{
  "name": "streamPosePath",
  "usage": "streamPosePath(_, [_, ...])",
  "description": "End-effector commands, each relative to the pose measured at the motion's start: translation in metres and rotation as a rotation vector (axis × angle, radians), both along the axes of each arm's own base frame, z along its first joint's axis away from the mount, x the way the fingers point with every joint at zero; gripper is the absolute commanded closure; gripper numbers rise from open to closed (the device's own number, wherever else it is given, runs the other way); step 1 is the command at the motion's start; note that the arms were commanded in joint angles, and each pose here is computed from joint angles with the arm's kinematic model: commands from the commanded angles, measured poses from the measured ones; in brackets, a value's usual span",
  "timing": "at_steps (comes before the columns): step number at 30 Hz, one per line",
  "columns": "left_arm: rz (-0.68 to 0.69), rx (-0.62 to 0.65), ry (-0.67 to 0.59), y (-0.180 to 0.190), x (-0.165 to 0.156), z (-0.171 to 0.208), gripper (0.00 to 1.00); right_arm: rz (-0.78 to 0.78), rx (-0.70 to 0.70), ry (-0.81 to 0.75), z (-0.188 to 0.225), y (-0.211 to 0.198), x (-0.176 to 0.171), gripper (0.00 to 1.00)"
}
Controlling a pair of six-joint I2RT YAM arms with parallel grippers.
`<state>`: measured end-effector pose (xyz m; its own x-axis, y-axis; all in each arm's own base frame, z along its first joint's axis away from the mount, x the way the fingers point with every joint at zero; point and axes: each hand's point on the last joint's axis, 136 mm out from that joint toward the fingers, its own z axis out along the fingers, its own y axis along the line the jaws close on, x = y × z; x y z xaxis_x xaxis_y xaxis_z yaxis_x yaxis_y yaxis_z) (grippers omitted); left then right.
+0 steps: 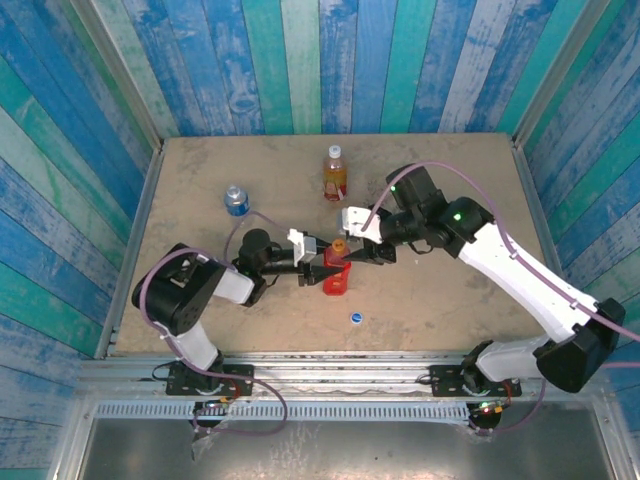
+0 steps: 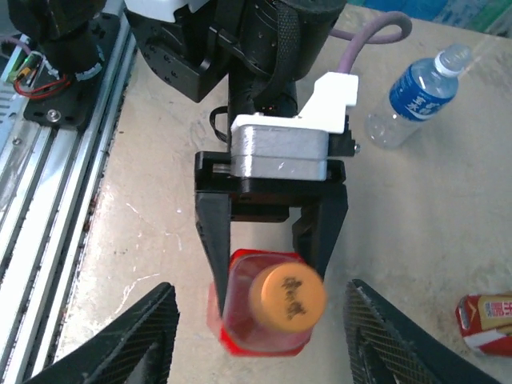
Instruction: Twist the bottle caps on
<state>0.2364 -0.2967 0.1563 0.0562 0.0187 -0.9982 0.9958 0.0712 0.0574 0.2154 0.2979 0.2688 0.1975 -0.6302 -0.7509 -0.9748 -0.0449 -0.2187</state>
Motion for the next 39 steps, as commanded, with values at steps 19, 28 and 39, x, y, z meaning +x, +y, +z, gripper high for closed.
streamPosePath(19, [-0.038,0.004,-0.02,-0.003,-0.008,0.008,0.45,0.084,-0.076,0.123,-0.033,0.009,0.018,0.55])
streamPosePath(28, [-0.027,0.019,-0.022,-0.003,-0.006,0.006,0.45,0.082,-0.087,0.177,-0.038,0.008,0.019,0.73])
streamPosePath(39, [0.181,-0.048,-0.037,0.003,0.025,0.026,0.45,-0.093,-0.128,0.337,-0.058,0.006,0.023,0.8])
